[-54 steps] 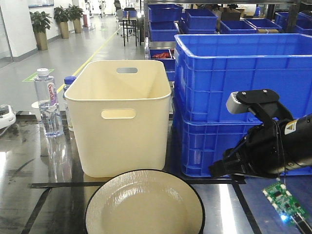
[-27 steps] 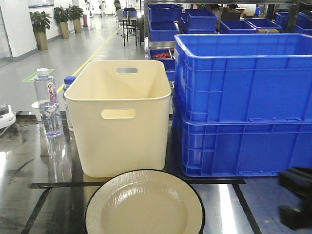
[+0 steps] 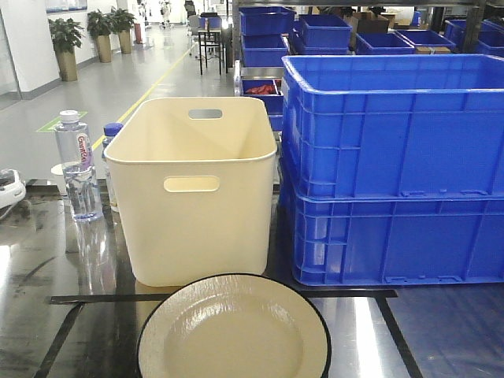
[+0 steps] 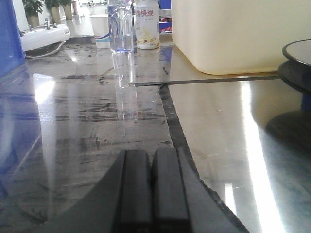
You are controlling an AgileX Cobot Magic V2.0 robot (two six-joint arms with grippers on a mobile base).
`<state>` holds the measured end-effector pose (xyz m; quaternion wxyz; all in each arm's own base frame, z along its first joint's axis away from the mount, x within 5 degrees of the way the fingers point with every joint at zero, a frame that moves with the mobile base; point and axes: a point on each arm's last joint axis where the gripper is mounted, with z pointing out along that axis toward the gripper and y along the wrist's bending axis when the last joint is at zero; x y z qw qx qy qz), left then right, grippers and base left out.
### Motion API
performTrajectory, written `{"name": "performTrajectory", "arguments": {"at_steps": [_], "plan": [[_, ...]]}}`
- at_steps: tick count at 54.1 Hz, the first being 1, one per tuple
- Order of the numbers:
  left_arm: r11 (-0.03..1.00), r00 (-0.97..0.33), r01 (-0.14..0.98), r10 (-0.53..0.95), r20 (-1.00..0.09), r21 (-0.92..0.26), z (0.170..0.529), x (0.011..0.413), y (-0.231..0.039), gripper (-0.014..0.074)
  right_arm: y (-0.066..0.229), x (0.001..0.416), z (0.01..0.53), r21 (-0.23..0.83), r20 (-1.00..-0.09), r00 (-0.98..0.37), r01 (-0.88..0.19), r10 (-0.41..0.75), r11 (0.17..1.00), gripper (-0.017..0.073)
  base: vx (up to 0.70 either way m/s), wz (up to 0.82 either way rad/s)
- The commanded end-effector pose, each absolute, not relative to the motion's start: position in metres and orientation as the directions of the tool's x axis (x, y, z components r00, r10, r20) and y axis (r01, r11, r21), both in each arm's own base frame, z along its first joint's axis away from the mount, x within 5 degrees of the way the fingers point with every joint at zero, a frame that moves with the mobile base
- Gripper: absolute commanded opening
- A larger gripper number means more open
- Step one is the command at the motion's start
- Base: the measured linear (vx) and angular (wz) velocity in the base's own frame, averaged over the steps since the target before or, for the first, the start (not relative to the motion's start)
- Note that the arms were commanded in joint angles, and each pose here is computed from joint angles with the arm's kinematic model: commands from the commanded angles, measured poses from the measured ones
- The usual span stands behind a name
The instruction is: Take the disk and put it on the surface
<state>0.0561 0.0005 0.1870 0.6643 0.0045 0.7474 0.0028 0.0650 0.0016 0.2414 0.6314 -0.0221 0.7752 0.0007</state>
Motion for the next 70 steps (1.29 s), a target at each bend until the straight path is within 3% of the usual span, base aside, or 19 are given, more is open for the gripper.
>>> {"name": "performTrajectory", "arguments": {"at_steps": [1,9,13,26,70], "plan": [[1.000,-0.006,0.008,0.007,-1.000,0.007,0.201,0.055,0.000,-0.0008,0.003,0.061,0.231,-0.041,-0.993,-0.110,-0.062,-0.047,0.997,-0.0006,0.00,0.00],[1.000,-0.006,0.008,0.007,-1.000,0.007,0.201,0.055,0.000,-0.0008,0.005,0.055,0.185,-0.091,-0.992,-0.080,-0.116,-0.100,0.989,-0.0005,0.00,0.00],[1.000,-0.008,0.008,0.007,-1.000,0.007,0.201,0.055,0.000,-0.0008,0.005,0.055,0.184,-0.101,-0.985,-0.129,-0.117,-0.116,0.988,-0.0005,0.00,0.00],[1.000,-0.014,0.008,0.006,-1.000,0.006,0.201,0.055,0.000,-0.0008,0.003,0.056,0.188,-0.113,-0.991,-0.070,-0.067,-0.117,0.991,-0.0005,0.00,0.00],[1.000,-0.014,0.008,0.006,-1.000,0.006,0.201,0.055,0.000,-0.0008,0.003,0.056,0.188,-0.109,-0.991,-0.072,-0.069,-0.114,0.992,-0.0005,0.00,0.00]]}}
